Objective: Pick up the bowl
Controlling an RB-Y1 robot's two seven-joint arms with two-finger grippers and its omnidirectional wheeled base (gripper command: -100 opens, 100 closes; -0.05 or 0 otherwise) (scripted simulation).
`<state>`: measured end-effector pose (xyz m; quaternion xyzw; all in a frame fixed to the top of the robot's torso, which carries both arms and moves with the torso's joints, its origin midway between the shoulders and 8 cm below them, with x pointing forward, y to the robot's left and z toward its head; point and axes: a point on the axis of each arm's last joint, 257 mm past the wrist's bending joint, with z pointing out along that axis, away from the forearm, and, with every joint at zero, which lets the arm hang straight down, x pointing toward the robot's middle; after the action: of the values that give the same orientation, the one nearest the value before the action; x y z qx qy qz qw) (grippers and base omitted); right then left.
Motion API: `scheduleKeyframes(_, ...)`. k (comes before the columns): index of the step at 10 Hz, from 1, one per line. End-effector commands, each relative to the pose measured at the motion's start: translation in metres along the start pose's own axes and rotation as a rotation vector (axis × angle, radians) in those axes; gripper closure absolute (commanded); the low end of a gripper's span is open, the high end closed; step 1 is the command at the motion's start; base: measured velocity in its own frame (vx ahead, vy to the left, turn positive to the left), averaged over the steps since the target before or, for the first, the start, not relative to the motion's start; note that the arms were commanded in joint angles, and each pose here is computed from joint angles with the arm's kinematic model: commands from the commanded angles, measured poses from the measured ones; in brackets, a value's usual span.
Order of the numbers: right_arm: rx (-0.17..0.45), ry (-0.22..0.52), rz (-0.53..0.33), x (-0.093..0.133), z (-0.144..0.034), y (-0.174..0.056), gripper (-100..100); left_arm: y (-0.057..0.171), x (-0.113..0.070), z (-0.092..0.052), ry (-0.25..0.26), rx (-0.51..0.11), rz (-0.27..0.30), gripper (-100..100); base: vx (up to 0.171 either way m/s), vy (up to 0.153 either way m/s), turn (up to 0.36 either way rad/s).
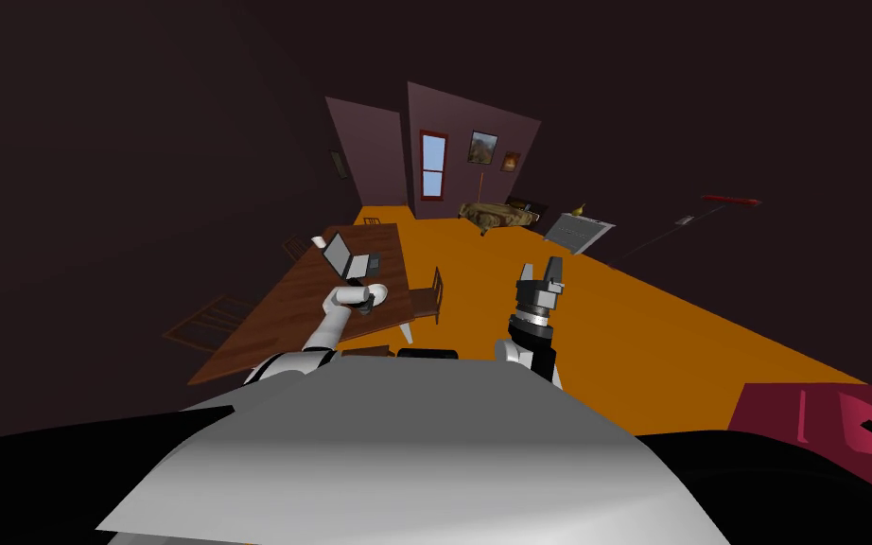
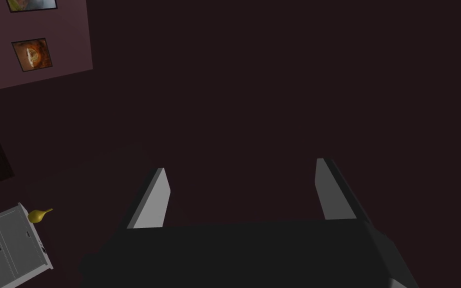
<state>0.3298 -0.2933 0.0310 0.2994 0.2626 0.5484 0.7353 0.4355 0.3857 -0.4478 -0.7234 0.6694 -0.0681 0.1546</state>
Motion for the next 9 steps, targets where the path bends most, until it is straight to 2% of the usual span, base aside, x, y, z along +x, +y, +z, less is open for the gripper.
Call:
scheduleKeyframes(1,0.0,0.0,0.0,0.0,0.0,0.0,0,0.0,0.0,0.0,0.0,0.0,0.0,100,0.0,0.0,0.0)
scheduleKeyframes(5,0.0,0.0,0.0,0.0,0.0,0.0,0,-0.001,0.0,0.0,0.0,0.001,-0.003,100,0.0,0.0,0.0)
scheduleKeyframes(6,0.0,0.0,0.0,0.0,0.0,0.0,0,-0.001,0.0,0.0,0.0,0.001,-0.003,0,0.0,0.0,0.0)
scheduleKeyframes(7,0.0,0.0,0.0,0.0,0.0,0.0,0,-0.005,-0.002,-0.007,0.0,0.0,0.001,100,-0.008,-0.003,-0.028)
scheduleKeyframes(9,0.0,0.0,0.0,0.0,0.0,0.0,0,-0.012,-0.004,-0.017,0.001,0.0,0.003,100,-0.019,-0.003,-0.018)
